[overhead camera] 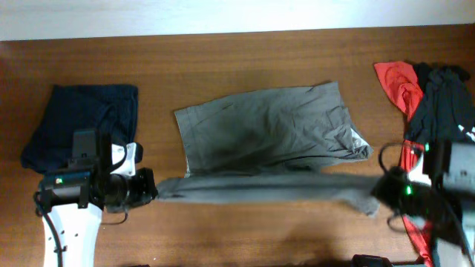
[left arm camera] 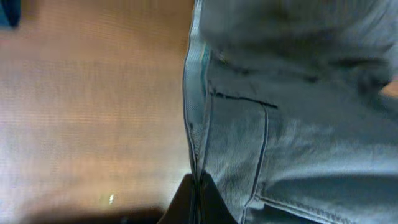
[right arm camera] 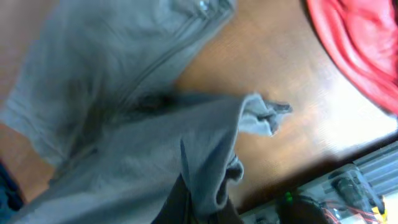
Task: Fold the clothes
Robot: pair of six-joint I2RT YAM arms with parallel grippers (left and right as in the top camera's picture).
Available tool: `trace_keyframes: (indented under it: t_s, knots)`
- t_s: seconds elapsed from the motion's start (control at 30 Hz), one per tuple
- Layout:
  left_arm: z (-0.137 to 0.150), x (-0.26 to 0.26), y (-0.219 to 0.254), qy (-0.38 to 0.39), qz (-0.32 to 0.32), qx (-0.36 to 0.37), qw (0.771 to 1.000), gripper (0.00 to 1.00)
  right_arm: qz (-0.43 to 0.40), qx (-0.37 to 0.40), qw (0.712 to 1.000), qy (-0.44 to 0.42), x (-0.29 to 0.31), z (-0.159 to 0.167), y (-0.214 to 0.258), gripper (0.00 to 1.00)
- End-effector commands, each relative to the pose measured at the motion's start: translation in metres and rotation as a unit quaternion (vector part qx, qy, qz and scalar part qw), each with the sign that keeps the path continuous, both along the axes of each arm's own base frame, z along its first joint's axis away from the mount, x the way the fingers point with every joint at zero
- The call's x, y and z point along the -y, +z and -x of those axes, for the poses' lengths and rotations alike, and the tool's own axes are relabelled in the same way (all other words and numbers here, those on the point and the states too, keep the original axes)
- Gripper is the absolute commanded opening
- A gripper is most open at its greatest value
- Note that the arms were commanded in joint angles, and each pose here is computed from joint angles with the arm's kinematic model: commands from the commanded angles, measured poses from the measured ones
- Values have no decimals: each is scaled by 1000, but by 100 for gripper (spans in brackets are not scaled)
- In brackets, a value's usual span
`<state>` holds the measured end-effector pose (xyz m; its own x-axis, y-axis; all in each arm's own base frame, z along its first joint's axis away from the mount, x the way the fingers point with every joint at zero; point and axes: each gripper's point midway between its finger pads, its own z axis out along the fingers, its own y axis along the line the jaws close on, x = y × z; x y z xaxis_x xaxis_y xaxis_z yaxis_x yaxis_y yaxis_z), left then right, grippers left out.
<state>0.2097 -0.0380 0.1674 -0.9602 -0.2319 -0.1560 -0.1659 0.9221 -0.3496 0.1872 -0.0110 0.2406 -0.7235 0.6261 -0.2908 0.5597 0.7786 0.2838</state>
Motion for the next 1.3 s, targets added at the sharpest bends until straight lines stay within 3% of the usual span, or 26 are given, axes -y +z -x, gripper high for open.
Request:
trace_keyframes:
  t_s: [0.0, 0.03, 0.1, 0.3, 0.47, 0.77, 1.2, 1.23, 1.27]
  knots:
    - [-23, -21, -1, 37, -43, 23, 998, 0, 58, 28, 998, 27, 22, -60, -2, 4]
    - [-37, -23, -6, 40, -43, 29, 998, 1, 65, 53, 995, 51, 25, -97, -4, 4]
    - [-52, -24, -13, 47, -40, 34, 998, 1, 51, 80, 992, 77, 21, -138, -11, 4]
    - [-104, -24, -33, 43, -28, 67, 996, 1, 13, 113, 987, 109, 16, -225, -43, 4]
    - [-162, -16, -31, 28, 8, 154, 988, 1, -5, 170, 973, 155, 8, -284, -51, 4]
    - [-210, -4, -28, 4, 18, 236, 972, 1, 4, 223, 964, 146, 13, -315, -43, 4]
    - [-234, -3, -76, 5, -24, 222, 975, 1, -8, 185, 973, 141, 16, -330, -97, 4]
    - [-236, -5, -78, 8, -31, 222, 975, 2, -7, 181, 973, 140, 17, -331, -101, 12]
    - [-237, -9, -79, 12, -39, 222, 974, 14, -6, 180, 974, 139, 17, -331, -102, 36]
